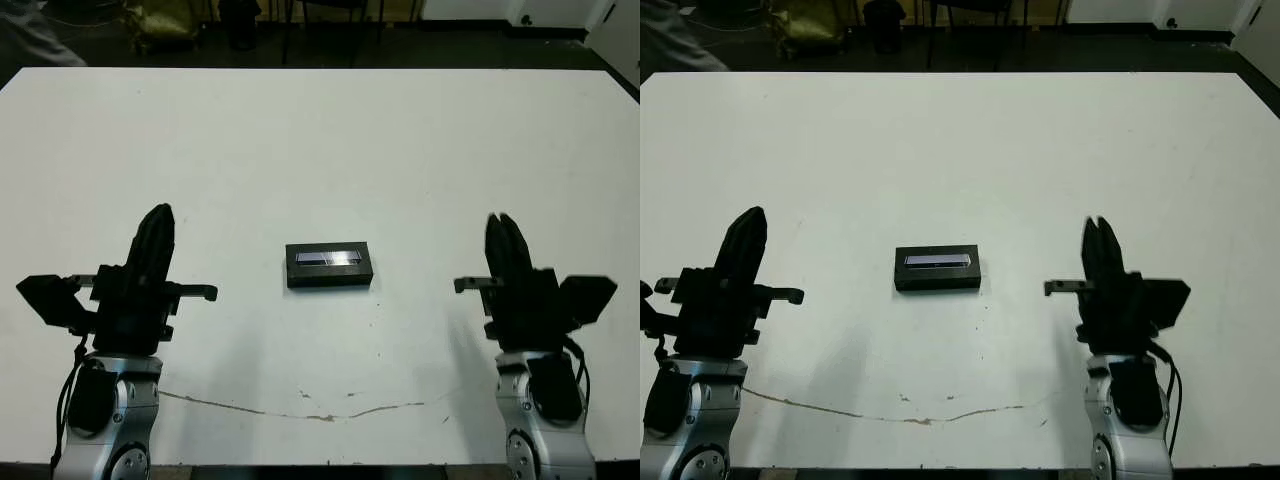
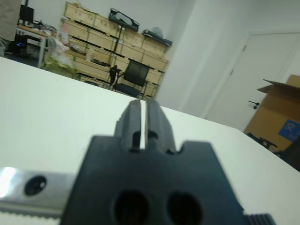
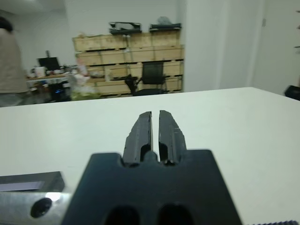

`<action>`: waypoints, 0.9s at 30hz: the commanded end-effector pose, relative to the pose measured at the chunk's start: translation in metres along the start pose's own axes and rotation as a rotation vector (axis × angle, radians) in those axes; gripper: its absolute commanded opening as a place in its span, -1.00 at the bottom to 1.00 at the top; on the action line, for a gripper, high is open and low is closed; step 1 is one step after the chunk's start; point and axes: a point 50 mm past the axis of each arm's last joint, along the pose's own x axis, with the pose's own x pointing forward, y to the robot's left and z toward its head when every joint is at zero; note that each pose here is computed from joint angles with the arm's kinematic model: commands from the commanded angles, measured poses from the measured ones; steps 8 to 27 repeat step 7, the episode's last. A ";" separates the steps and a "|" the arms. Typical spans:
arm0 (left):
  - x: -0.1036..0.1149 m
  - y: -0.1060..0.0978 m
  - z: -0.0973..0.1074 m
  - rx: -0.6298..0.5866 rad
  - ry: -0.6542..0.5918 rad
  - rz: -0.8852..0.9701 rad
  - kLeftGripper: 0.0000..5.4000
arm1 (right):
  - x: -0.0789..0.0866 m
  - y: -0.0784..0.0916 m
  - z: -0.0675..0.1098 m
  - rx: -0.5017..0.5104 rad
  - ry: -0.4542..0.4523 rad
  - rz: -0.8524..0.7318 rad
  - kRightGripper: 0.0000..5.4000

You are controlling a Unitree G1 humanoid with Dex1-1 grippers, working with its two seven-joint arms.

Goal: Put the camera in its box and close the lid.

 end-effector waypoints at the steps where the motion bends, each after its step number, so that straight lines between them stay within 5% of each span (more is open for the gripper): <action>1: -0.004 0.006 -0.008 0.012 0.033 0.044 -0.99 | -0.004 -0.005 -0.015 -0.042 0.003 -0.038 -1.00; 7: -0.001 0.004 -0.012 0.002 0.030 0.058 -0.99 | -0.008 -0.003 -0.026 -0.048 0.011 -0.018 -1.00; 27: -0.001 0.004 -0.012 0.002 0.030 0.058 -0.99 | -0.008 -0.003 -0.026 -0.048 0.011 -0.018 -1.00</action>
